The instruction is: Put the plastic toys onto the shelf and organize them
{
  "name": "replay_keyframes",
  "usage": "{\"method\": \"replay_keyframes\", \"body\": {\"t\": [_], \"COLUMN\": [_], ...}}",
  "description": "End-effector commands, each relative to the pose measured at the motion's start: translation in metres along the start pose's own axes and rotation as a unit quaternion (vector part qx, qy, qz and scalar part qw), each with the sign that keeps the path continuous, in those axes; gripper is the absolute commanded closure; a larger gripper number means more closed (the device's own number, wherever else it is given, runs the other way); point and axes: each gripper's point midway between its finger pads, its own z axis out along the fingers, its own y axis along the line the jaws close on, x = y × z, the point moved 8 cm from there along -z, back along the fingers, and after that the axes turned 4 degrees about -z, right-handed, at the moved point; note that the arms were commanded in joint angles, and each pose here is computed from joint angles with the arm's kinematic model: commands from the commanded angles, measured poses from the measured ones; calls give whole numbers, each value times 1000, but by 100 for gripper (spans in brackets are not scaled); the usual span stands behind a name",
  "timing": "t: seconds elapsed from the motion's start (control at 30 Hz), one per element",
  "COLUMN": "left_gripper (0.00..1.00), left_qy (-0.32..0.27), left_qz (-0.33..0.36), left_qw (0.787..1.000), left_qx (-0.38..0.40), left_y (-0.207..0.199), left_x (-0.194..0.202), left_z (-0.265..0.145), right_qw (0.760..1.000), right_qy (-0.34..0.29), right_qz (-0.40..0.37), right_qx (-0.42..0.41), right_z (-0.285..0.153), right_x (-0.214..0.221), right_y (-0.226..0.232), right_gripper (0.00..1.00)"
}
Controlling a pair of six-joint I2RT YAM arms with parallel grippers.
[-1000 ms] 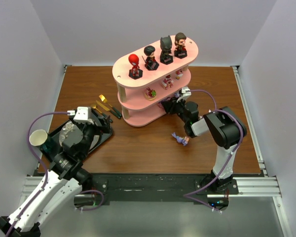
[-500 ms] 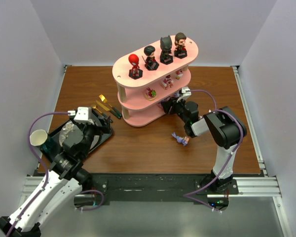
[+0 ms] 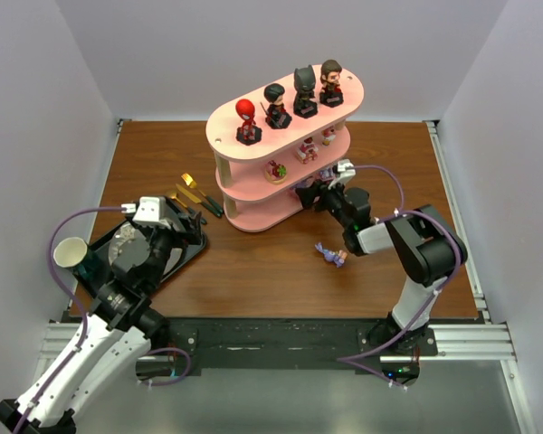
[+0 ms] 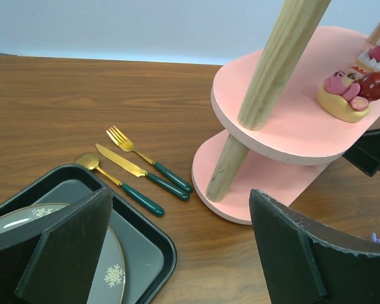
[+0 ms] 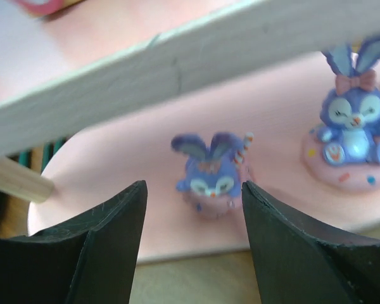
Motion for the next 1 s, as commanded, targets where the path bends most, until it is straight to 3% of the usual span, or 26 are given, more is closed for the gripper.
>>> {"method": "replay_keyframes", "body": {"t": [0.0,0.2,0.23,0.3,0.33,0.4,0.43,0.57,0.63,0.97], "left_gripper": [6,6,6,6,6,6,6,6,6,6], "left_qy": [-22,-26,-28,-29,-29,-30,-30,-30,-25,-16], "left_qz": [-5,-9,-9,-12,-13,-14,-14,-16,-14,-11], "left_qw": [1000,999,999,999,999,999,999,999,999,999], "left_qx": [9,17,18,23,23,27,26,33,36,50], "left_y": [-1,-2,-2,-2,-2,-3,-3,-3,-4,-5], "left_x": [-8,-10,-11,-11,-11,-12,-13,-13,-11,-9], "left_z": [0,-2,-3,-4,-4,-5,-5,-6,-7,-8], "right_qw": [1000,999,996,995,987,985,975,967,949,923], "right_qy": [-8,24,71,76,140,149,196,236,289,352], "right_qz": [5,14,13,-9,-7,-18,-15,11,24,82], "right_qx": [17,32,48,56,77,88,100,91,128,136], "right_z": [-27,-85,-96,-108,-121,-129,-141,-149,-156,-155], "right_x": [-4,1,12,-8,5,-14,-7,-20,-13,-12], "right_y": [0,9,8,14,11,15,14,23,19,3], "right_gripper": [35,35,35,35,35,35,36,37,37,37]}}
